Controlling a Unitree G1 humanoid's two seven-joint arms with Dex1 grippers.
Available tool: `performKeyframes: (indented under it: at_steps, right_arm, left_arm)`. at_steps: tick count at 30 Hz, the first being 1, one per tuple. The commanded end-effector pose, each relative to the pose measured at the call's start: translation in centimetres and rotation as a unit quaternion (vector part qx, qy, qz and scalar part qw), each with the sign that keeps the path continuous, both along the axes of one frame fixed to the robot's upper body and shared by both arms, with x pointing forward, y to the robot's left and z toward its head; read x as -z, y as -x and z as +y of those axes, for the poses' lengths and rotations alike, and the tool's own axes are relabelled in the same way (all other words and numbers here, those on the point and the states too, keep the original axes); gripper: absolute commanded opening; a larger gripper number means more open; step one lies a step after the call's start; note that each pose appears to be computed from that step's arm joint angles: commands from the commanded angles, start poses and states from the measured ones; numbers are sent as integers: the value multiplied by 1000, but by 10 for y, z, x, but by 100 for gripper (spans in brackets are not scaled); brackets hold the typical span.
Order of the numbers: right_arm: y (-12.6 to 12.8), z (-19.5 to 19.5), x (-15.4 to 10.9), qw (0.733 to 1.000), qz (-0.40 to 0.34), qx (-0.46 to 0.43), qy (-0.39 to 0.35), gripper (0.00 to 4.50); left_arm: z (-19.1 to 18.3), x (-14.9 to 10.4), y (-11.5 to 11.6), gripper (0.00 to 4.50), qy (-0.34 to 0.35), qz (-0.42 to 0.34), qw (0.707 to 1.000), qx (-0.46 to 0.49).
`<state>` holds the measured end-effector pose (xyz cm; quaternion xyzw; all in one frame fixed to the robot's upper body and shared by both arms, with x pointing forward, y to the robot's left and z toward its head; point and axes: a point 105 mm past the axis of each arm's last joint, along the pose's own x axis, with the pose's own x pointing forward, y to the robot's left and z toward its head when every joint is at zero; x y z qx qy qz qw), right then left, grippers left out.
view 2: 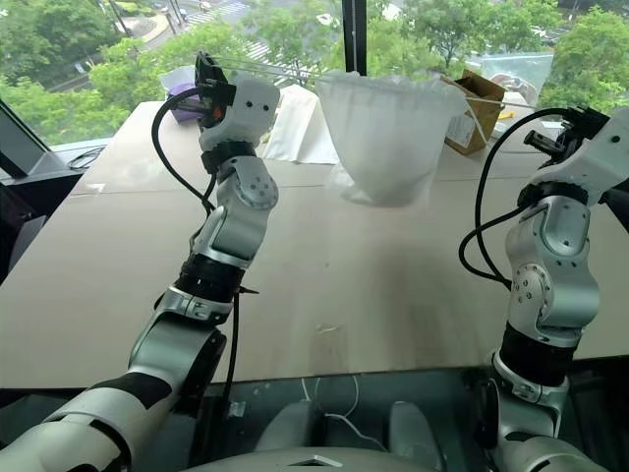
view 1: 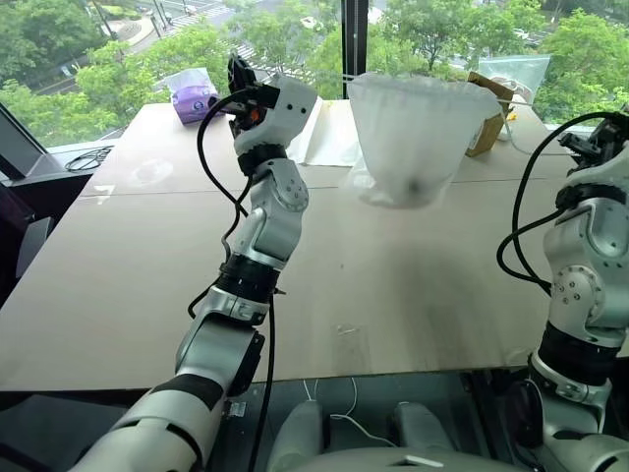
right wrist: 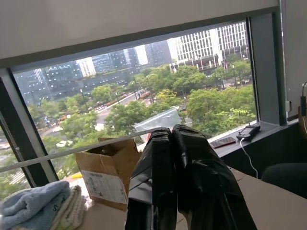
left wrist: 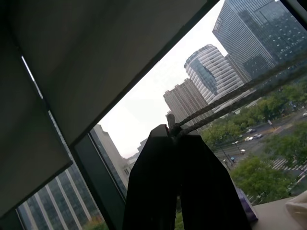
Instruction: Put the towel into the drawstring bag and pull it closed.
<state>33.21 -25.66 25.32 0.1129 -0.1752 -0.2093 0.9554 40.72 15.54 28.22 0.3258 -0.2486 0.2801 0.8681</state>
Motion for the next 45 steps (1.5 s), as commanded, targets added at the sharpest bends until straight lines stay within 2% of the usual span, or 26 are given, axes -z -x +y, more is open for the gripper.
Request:
performKeyframes:
  at_steps: [1,2,3,4,5,7,10,13,14,16,17,19,20,21,24,28,31,35,40,42,45]
  right_arm:
    - [30,-75,16,993,23,112,-41,90]
    - [22,-61,18,996,32,73,-34,123]
    - [15,-49,21,998,43,39,-31,185]
    - [10,-40,25,998,54,15,-28,223]
    - [6,-31,28,998,68,-10,-14,277]
    - [1,-10,36,993,92,-71,19,343]
    - [-1,20,49,977,125,-164,53,343]
    - [2,30,58,966,149,-194,89,346]
    - [2,33,59,963,152,-202,98,346]
    - [2,40,58,957,148,-228,106,346]
    - [3,47,58,950,148,-251,112,346]
    - [6,62,63,933,154,-303,119,346]
    - [10,70,67,922,159,-329,124,346]
    - [14,77,72,911,166,-353,131,346]
    - [21,74,79,907,164,-365,130,346]
    - [31,51,89,910,154,-359,140,346]
    - [42,33,104,907,165,-356,150,346]
    - [57,24,117,900,181,-363,161,346]
    - [82,21,129,891,183,-384,157,346]
    - [92,20,134,883,190,-396,165,346]
    - [106,18,145,866,214,-413,182,346]
  left_arm:
    - [103,25,-4,0,176,52,982,-41]
    - [80,27,-12,0,175,69,982,33]
    - [57,31,-18,0,183,92,972,115]
    - [40,34,-19,0,187,108,961,174]
    - [26,36,-17,0,190,113,950,220]
    - [7,44,-11,0,193,136,928,289]
    - [-21,58,0,0,173,182,891,377]
    - [-39,66,10,93,148,212,862,436]
    - [-45,69,13,141,138,222,852,453]
    - [-49,71,16,226,116,225,854,454]
    - [-51,75,18,296,109,232,851,458]
    - [-52,81,22,367,114,241,844,465]
    - [-52,85,24,421,112,247,842,467]
    - [-53,90,26,444,109,254,838,470]
    - [-56,111,41,444,101,291,807,504]
    - [-52,143,76,444,86,361,742,558]
    - [-38,169,99,444,92,407,712,565]
    - [-14,192,108,444,108,441,716,531]
    - [24,204,104,444,129,445,758,459]
    - [30,204,108,444,132,446,760,454]
    - [34,207,124,444,137,462,740,469]
